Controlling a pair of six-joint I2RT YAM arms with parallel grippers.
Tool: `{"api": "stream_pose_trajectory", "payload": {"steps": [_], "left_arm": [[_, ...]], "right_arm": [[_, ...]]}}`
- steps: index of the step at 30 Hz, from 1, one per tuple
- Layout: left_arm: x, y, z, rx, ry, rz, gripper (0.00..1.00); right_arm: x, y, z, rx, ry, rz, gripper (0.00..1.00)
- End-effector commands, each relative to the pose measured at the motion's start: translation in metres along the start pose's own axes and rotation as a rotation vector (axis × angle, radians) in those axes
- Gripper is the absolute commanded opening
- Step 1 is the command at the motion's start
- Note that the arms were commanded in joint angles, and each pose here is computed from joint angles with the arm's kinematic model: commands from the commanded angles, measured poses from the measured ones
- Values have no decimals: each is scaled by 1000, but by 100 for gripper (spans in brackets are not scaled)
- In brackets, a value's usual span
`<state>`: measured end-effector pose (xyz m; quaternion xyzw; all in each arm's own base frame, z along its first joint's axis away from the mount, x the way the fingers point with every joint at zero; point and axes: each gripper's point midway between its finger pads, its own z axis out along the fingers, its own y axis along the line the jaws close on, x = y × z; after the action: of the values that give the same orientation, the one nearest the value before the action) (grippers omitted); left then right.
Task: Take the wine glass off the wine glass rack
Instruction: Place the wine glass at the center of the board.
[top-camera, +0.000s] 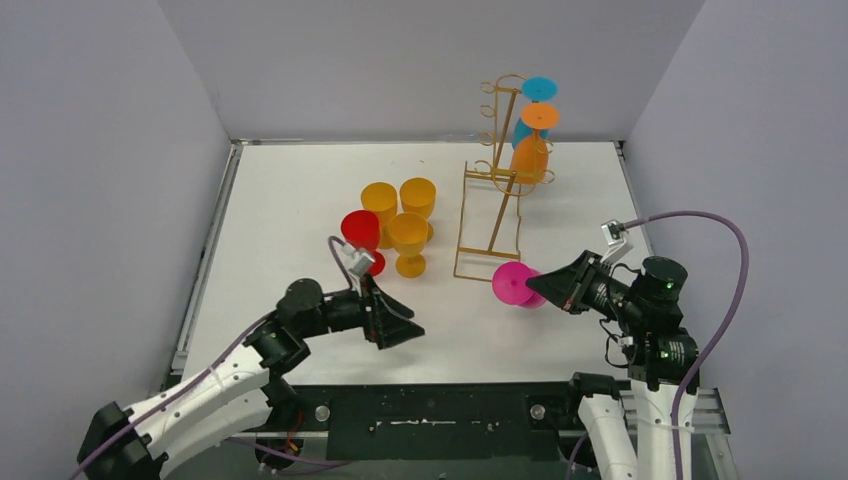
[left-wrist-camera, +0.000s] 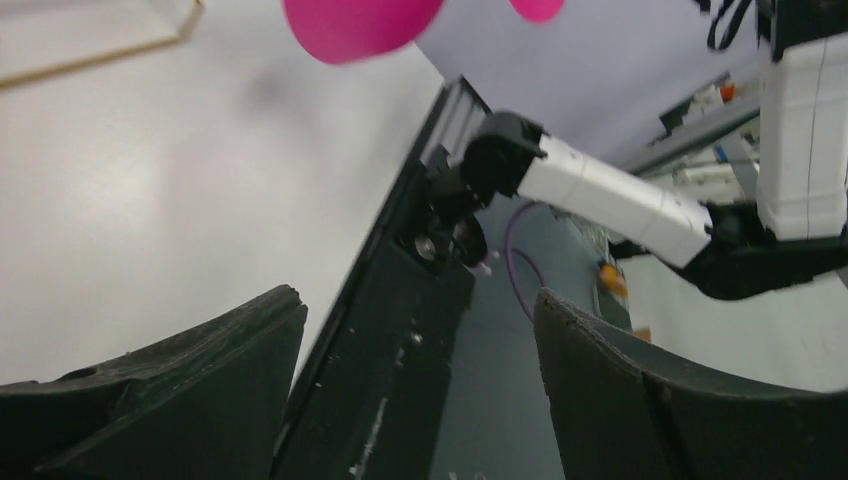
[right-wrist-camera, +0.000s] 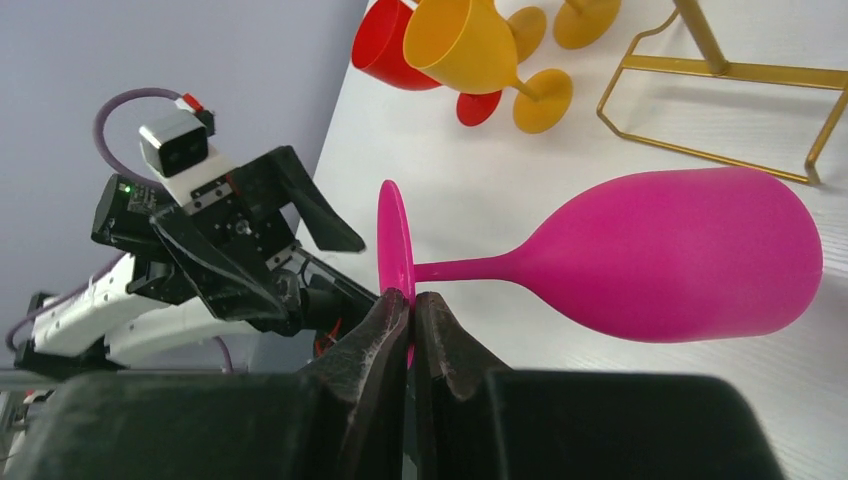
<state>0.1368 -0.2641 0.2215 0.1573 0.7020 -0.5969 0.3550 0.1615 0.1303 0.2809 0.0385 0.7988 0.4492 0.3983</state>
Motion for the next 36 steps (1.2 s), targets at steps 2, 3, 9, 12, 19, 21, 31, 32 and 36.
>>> {"api": "stream_pose_trajectory", "payload": {"steps": [2, 3, 9, 12, 19, 21, 31, 32, 36], "left_arm": [[-3, -46, 42, 62, -58, 72, 82], [-3, -52, 45, 94, -78, 48, 82], [-13, -68, 52, 193, -166, -30, 71], [-14, -64, 55, 163, -159, -16, 69], [-27, -59, 42, 141, -267, -34, 67], [-29, -55, 40, 116, -279, -37, 66], [-31, -50, 41, 76, -271, -19, 63], [-32, -49, 42, 73, -272, -22, 62], [-32, -49, 42, 75, -271, -42, 60]], "right_arm": [[-2, 20, 3, -134, 20, -72, 0], [-1, 23, 3, -158, 21, -67, 0], [1, 34, 1, -229, 24, -68, 0], [5, 34, 1, -236, 68, -62, 0], [7, 33, 3, -223, 113, -60, 0], [7, 26, 8, -202, 151, -32, 0], [12, 35, 54, -165, 201, -79, 0], [11, 39, 64, -158, 175, -99, 0], [21, 62, 86, -163, 180, -175, 0]]}}
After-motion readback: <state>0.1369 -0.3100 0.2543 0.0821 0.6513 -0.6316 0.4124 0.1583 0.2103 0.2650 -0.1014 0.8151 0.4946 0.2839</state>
